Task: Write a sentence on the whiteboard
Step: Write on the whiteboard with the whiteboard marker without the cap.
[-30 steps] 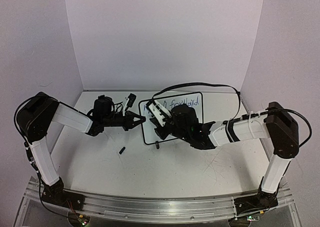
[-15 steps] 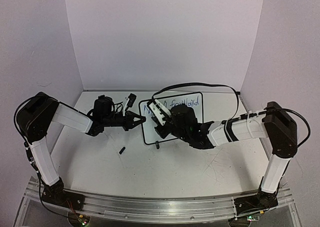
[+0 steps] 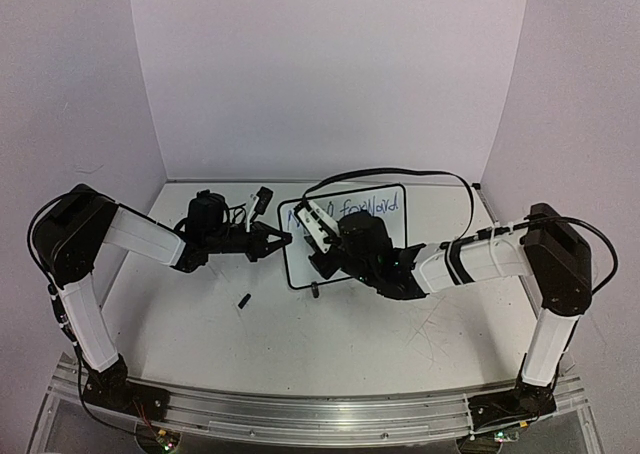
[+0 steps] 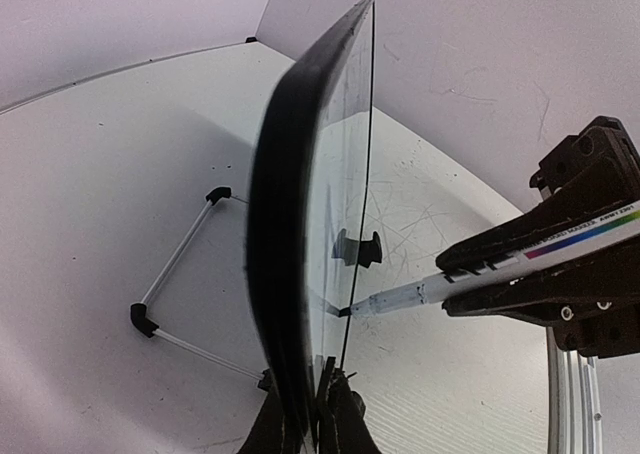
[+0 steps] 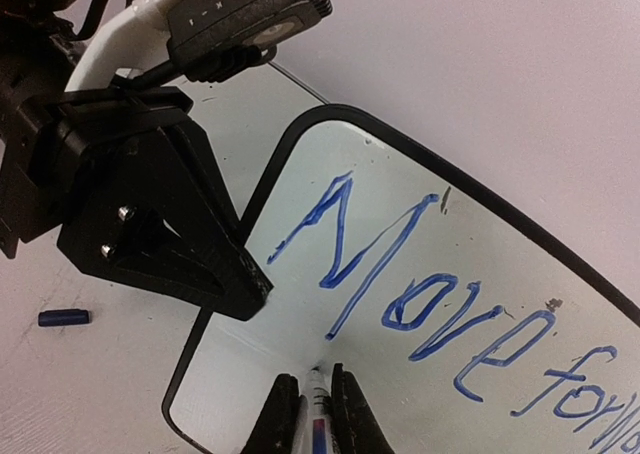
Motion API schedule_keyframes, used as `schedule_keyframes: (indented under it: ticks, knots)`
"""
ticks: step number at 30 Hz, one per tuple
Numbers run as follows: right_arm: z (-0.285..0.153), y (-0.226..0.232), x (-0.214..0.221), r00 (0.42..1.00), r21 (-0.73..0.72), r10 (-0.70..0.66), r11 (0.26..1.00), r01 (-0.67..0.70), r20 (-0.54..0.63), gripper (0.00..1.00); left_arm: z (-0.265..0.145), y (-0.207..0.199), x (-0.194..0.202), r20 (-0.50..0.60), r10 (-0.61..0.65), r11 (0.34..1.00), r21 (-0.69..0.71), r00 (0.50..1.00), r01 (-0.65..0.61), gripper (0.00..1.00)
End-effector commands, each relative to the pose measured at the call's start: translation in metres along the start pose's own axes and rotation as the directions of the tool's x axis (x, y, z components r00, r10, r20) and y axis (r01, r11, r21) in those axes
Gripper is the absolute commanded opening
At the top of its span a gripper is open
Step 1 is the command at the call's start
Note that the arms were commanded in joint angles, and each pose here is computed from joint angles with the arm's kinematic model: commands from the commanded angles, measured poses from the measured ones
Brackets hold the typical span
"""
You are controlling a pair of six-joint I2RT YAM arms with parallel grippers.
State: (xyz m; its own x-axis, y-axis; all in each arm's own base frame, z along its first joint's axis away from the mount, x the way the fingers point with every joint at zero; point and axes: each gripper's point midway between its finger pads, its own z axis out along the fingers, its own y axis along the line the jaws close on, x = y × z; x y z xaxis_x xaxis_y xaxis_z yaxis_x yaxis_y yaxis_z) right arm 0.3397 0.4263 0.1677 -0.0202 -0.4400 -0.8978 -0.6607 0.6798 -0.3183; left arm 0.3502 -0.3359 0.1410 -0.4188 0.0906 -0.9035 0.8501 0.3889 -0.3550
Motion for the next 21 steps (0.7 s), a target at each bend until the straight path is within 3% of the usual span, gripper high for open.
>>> schedule_keyframes:
  ticks: [1, 21]
  knots:
    - [0.004, -0.003, -0.002, 1.000, 0.023, 0.031, 0.999, -0.031, 0.002, 0.00, -0.010, 0.039, 0.001, -0.007, 0.043, 0.976, -0.211, 0.999, -0.044, 0.00]
    - [-0.003, 0.015, 0.038, 0.992, -0.017, 0.102, 0.994, -0.104, -0.080, 0.00, -0.011, 0.038, 0.001, -0.009, 0.044, 0.977, -0.209, 0.999, -0.045, 0.00]
